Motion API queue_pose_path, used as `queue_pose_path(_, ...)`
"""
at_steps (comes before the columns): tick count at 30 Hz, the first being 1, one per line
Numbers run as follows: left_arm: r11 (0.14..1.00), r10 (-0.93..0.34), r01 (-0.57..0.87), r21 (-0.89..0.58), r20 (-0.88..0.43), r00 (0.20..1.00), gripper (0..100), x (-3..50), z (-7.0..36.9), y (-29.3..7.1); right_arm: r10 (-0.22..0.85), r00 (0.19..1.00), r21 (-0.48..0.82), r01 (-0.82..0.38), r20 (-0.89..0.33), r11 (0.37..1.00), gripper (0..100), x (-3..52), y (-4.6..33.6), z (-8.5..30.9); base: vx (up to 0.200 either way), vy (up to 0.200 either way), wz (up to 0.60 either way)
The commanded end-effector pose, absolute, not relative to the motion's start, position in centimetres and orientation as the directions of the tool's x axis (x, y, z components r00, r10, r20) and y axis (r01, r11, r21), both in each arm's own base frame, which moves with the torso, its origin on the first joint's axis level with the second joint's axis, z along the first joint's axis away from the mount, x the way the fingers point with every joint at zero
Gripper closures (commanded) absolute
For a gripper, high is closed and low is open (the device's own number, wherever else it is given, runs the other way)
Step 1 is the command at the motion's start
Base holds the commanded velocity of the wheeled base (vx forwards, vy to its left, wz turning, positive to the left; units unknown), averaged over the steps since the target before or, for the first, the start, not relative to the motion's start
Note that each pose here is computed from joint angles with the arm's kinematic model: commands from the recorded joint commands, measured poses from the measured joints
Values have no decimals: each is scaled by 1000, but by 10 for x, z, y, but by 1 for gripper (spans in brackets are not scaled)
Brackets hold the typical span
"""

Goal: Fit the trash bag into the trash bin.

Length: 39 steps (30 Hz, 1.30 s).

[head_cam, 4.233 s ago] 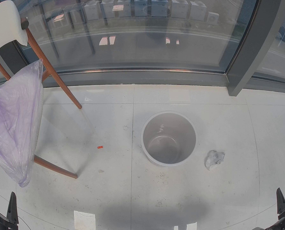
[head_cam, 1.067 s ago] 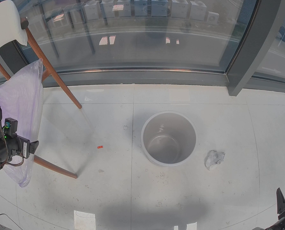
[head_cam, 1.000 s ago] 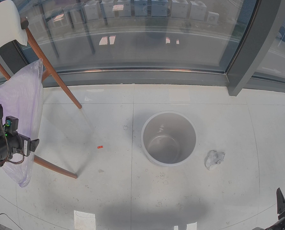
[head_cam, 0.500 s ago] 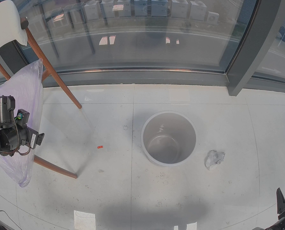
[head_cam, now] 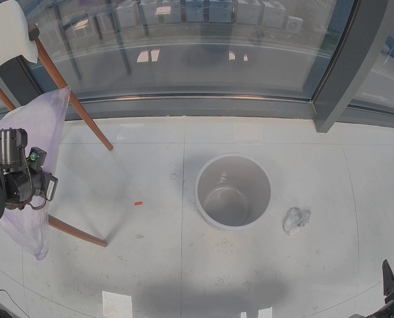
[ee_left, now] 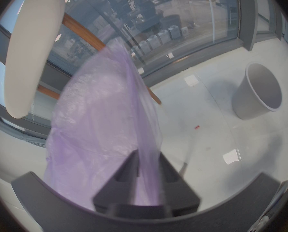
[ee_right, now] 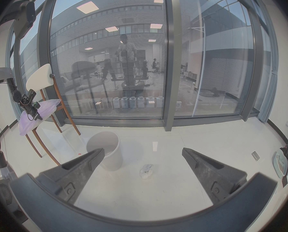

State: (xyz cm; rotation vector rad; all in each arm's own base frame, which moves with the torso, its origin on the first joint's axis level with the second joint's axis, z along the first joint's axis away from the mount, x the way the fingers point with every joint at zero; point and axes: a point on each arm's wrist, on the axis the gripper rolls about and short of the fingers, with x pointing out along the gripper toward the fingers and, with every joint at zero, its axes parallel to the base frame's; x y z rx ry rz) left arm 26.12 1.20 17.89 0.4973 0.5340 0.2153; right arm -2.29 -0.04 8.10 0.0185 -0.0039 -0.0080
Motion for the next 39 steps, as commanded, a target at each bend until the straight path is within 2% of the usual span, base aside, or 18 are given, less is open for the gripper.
queue_pose_path(1, 861, 328, -90, 501, -409, 852, 100, 258, 186, 13, -8, 1000, 18, 8, 0, 1000, 0, -23, 0, 76, 0, 0, 0)
queue_pose_path(9, 870, 339, -161, 467, -328, 882, 100, 235, 211, 22, -8, 1000, 18, 8, 0, 1000, 0, -23, 0, 76, 0, 0, 0)
queue_pose_path(16, 910, 247, -165, 380, -179, 952, 100, 188, 247, 22, -8, 1000, 20, 8, 0, 1000, 0, -23, 0, 76, 0, 0, 0)
queue_pose_path(20, 997, 6, 2, 75, -107, 994, 100, 173, 259, 13, -8, 1000, 20, 8, 0, 1000, 0, -23, 0, 76, 0, 0, 0)
queue_pose_path(22, 999, -42, 41, -10, -65, 997, 100, 165, 266, 12, -8, 1000, 20, 8, 0, 1000, 0, -23, 0, 76, 0, 0, 0)
queue_pose_path(23, 993, -83, 81, -82, -21, 996, 100, 156, 274, 10, -8, 1000, 20, 8, 0, 1000, 0, -23, 0, 76, 0, 0, 0)
queue_pose_path(28, 956, -165, 173, -236, 55, 985, 100, 138, 286, 3, -9, 1000, 35, 9, 2, 999, 0, -23, 0, 76, 0, 0, 0)
queue_pose_path(32, 870, -249, 289, -400, 151, 957, 100, 113, 299, -5, -11, 1000, 38, 11, -5, 999, 0, -22, 0, 76, 0, 0, 0)
queue_pose_path(34, 843, -287, 336, -420, 178, 941, 100, 109, 303, -8, -11, 1000, 40, 11, -5, 999, 0, -22, 0, 76, 0, 0, 0)
queue_pose_path(35, 777, -382, 443, -446, 225, 896, 100, 103, 310, -14, -11, 1000, 41, 11, -6, 999, 0, -22, 0, 76, 0, 0, 0)
queue_pose_path(39, 675, -543, 587, -448, 239, 805, 100, 103, 311, -23, -12, 1000, 44, 12, -5, 999, 0, -22, 0, 76, 0, 0, 0)
